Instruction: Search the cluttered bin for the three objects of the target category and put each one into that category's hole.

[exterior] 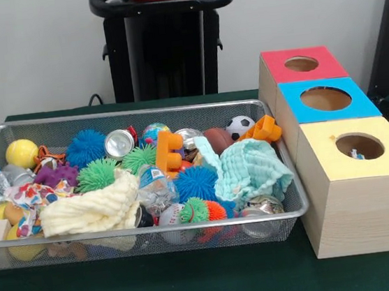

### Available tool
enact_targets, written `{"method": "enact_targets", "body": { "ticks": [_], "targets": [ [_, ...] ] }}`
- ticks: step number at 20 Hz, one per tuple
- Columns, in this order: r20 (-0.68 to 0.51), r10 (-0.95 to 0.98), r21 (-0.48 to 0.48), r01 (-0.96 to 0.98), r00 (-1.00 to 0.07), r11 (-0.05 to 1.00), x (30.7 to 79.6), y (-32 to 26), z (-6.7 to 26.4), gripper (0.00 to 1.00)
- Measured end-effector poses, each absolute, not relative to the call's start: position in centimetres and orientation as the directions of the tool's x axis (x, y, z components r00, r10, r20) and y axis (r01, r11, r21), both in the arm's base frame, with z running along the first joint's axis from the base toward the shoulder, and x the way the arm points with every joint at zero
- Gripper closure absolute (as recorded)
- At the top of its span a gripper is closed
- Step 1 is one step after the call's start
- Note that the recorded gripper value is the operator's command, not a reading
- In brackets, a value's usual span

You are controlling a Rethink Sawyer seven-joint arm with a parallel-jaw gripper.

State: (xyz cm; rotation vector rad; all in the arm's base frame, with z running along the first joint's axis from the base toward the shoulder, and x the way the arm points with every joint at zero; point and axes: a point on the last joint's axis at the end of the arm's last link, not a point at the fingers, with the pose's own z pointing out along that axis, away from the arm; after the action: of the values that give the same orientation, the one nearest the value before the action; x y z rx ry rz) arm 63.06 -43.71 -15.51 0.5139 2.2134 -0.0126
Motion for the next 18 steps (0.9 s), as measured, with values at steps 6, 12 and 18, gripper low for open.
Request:
{"method": "enact_targets", "body": {
  "ticks": [6,12,18],
  "targets": [
    [-0.625,0.217,0.084,0.212,-0.750,0.974,63.7,-43.6,-14.7,1.00],
    [-0.523,-0.035,0.003,-0.043,-0.852,0.999,64.7,-43.4,-13.3,1.00],
    [-0.546,-0.058,-0.014,-0.060,-0.836,0.998,65.0,-43.3,-12.6,1.00]
  ]
}}
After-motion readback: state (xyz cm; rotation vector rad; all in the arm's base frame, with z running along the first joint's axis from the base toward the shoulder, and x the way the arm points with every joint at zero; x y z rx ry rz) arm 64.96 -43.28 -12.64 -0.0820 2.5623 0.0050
